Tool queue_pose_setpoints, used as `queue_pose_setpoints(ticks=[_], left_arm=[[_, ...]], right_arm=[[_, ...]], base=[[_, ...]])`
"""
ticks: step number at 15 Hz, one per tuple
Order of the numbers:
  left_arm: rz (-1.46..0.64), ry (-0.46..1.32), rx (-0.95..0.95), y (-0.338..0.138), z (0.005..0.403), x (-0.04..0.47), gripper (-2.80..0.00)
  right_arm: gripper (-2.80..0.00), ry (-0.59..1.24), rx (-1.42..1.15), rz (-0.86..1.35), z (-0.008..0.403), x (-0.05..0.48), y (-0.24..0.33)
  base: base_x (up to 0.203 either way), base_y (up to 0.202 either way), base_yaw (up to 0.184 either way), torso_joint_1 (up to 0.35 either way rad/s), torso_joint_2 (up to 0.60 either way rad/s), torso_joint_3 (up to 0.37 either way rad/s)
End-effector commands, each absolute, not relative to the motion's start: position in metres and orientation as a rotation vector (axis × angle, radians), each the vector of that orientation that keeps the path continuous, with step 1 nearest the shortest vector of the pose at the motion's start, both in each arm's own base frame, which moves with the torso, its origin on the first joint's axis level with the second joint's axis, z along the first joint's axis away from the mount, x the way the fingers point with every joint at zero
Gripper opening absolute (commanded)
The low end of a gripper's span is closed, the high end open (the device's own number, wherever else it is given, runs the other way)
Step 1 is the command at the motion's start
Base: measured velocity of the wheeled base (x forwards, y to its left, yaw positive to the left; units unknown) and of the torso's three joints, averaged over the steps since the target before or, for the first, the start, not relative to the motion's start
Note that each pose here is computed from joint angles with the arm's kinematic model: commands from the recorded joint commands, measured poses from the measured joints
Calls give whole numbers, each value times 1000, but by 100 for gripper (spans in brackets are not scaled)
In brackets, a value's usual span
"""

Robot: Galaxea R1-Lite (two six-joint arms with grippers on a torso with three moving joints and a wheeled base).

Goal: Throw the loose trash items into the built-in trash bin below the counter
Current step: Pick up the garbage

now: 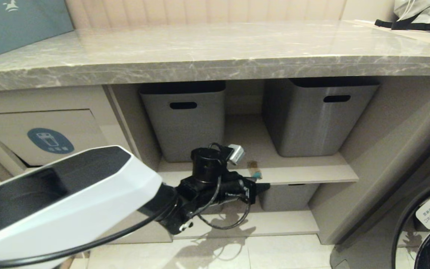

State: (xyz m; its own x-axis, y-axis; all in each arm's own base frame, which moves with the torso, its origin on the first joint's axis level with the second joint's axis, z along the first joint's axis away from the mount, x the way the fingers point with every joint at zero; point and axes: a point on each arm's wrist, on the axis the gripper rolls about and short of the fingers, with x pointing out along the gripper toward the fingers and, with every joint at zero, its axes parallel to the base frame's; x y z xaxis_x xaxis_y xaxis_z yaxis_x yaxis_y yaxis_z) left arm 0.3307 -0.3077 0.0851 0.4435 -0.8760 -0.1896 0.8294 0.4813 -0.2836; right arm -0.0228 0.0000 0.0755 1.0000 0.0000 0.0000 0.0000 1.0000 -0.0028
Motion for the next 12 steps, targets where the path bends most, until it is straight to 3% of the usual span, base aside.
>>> queue_pose_setpoints(ticks=[1, 5, 12], left_arm=[[-1027, 357, -130, -330, 26, 355, 0], [-890, 201, -111, -346, 12, 390, 0], [-880, 128, -55, -347, 16, 399, 0]], right_arm=[[-280, 0, -3, 0, 75, -23, 0], [-280, 0, -3, 0, 75, -23, 0], [-280, 0, -3, 0, 75, -23, 0]], base=[[0, 0, 0, 0, 0, 0], [0, 0, 0, 0, 0, 0], [0, 0, 0, 0, 0, 0]])
